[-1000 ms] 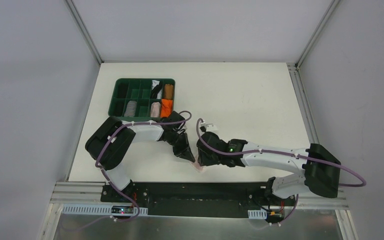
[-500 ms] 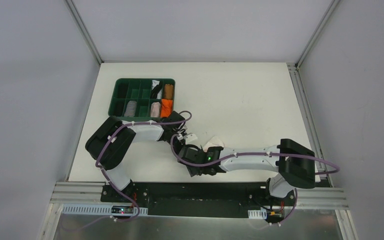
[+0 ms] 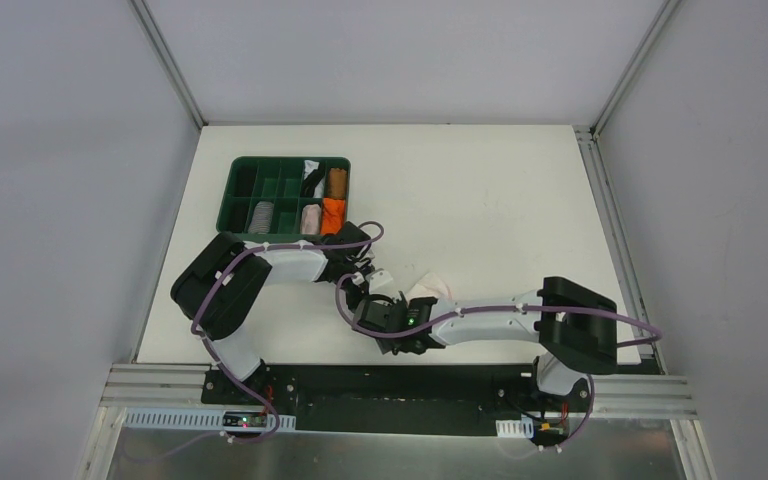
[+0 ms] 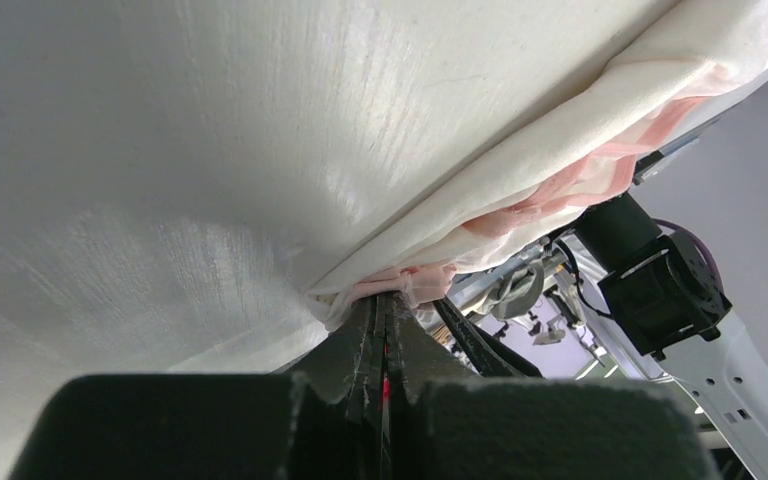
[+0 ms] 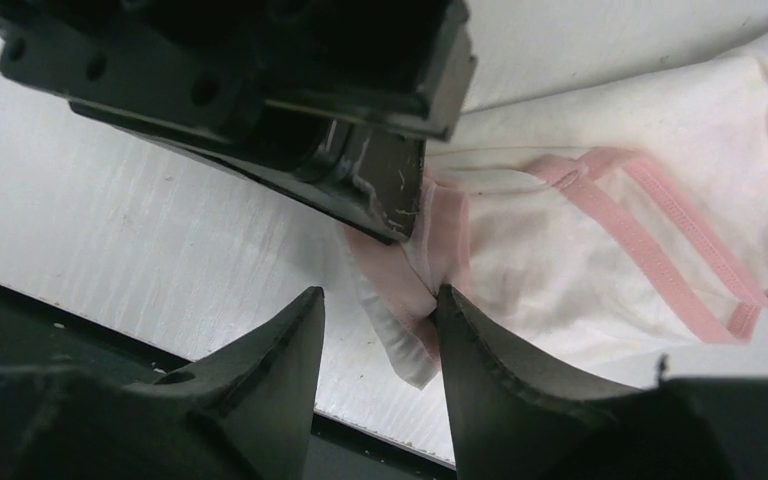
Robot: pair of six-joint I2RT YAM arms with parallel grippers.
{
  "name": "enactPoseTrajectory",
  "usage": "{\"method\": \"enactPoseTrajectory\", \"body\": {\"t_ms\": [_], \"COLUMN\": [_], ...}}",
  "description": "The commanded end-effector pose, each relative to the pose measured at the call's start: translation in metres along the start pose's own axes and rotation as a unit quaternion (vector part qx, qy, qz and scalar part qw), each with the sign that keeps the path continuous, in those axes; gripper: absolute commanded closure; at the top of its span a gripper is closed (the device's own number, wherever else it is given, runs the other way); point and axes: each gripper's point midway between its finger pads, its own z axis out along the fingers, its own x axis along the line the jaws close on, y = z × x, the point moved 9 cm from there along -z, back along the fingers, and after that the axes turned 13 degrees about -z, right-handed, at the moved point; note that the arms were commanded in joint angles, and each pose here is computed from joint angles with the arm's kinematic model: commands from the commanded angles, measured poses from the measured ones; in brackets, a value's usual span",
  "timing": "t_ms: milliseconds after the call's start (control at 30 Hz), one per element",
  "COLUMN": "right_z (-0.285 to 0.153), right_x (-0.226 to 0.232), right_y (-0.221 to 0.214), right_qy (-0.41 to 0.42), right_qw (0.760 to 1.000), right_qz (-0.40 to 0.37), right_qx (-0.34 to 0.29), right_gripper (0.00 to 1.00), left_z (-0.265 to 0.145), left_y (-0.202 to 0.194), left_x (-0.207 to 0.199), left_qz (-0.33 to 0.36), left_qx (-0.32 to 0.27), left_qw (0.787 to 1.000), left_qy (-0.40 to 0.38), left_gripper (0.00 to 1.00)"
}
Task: Roll the underwear
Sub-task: Roll the underwear to the center of the board.
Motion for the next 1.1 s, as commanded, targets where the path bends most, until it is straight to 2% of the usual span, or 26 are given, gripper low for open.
{"method": "enactPoseTrajectory", "body": {"t_ms": [0, 167, 300, 433, 567, 667, 733, 1000, 1067], "right_z": [0.017, 0.024, 0.025, 0.024, 0.024, 0.024, 0.024, 0.027, 0.028], "right_x": [-0.006, -0.013, -0.019, -0.028, -0.037, -0.044, -0.048, -0.065, -0.069], "right_y": [-0.028, -0.042, -0.048, -0.045, -0.045, -0.044, -0.042, -0.049, -0.05], "right_qy": [-0.033, -0.043, -0.031, 0.017, 0.1, 0.164, 0.206, 0.28, 0.291], "right_qw": [0.999, 0.998, 0.999, 0.998, 0.989, 0.975, 0.964, 0.93, 0.923], "right_qz": [-0.014, -0.01, 0.006, 0.055, 0.109, 0.147, 0.167, 0.24, 0.251], "right_qx": [0.039, 0.045, 0.043, 0.027, 0.025, 0.023, 0.014, 0.011, 0.009], "right_gripper": [0.56, 0.83, 1.0, 1.0, 1.0, 1.0, 1.0, 1.0, 1.0], "left_z": [-0.001, -0.016, -0.039, -0.065, -0.078, -0.075, -0.072, -0.065, -0.061], "left_y": [0.004, 0.004, 0.005, 0.004, 0.004, 0.004, 0.004, -0.008, -0.01], "left_x": [0.0, -0.009, -0.019, -0.024, -0.022, -0.018, -0.014, -0.016, -0.017], "left_qz": [-0.002, -0.015, -0.022, -0.021, -0.013, -0.011, -0.011, 0.031, 0.045], "left_qx": [-0.02, -0.019, -0.021, -0.04, -0.058, -0.056, -0.052, -0.039, -0.039], "left_qw": [1.0, 0.999, 0.997, 0.994, 0.992, 0.993, 0.994, 0.995, 0.995], "left_qy": [0.008, -0.023, -0.064, -0.099, -0.11, -0.104, -0.098, -0.091, -0.083], "left_gripper": [1.0, 1.0, 0.99, 0.82, 0.75, 0.73, 0.67, 0.42, 0.39]}}
